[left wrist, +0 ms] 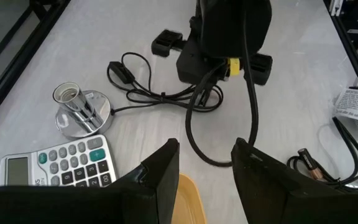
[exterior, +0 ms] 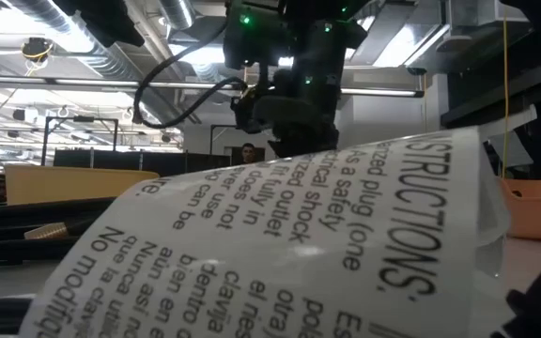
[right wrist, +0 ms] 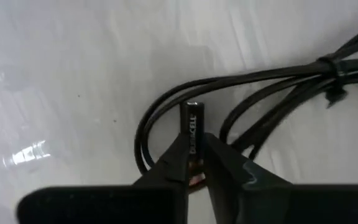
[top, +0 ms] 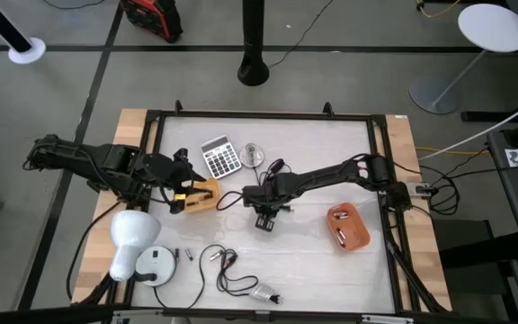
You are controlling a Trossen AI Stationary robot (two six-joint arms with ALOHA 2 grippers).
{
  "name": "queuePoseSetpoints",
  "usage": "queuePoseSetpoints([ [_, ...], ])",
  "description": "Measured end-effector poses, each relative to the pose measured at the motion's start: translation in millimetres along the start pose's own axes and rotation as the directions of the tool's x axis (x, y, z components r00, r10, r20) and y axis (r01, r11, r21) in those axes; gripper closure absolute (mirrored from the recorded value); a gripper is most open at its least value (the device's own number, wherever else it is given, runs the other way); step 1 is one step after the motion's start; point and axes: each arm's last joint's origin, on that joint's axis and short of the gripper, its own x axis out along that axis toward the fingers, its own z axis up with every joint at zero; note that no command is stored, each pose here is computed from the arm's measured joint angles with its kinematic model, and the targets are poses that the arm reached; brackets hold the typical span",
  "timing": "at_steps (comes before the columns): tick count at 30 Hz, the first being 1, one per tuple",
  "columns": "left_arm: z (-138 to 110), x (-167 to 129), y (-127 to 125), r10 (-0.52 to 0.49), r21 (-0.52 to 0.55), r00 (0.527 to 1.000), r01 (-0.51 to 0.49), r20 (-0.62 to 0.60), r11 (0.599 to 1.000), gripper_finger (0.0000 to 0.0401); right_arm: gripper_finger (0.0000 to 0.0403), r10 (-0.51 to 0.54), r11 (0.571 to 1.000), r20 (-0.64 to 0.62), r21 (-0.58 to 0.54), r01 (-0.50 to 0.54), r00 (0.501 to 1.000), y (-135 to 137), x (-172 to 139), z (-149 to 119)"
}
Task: Sort batteries
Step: Move the wire to the top of the table
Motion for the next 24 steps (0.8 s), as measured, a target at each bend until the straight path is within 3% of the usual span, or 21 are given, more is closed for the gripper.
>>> queuePoseSetpoints([
  [9,0,0,0,0.000,0.000,1.000,0.000,-0.001,1.000,0.0265,0.0308,0.004,1.000,0.000,0.000,-0.004,1.000,0,1,0],
  [20,0,0,0,0.001,0.000,1.000,-0.001,0.000,1.000,0.0265,0.0304,0.005,0.999,0.001,-0.040,-0.005,1.000,0,1,1],
  [24,0,0,0,0.000,0.000,1.000,0.000,0.000,1.000,0.0265,0.0304,-0.017,0.998,-0.003,-0.061,0.016,1.000,0,-14,2],
])
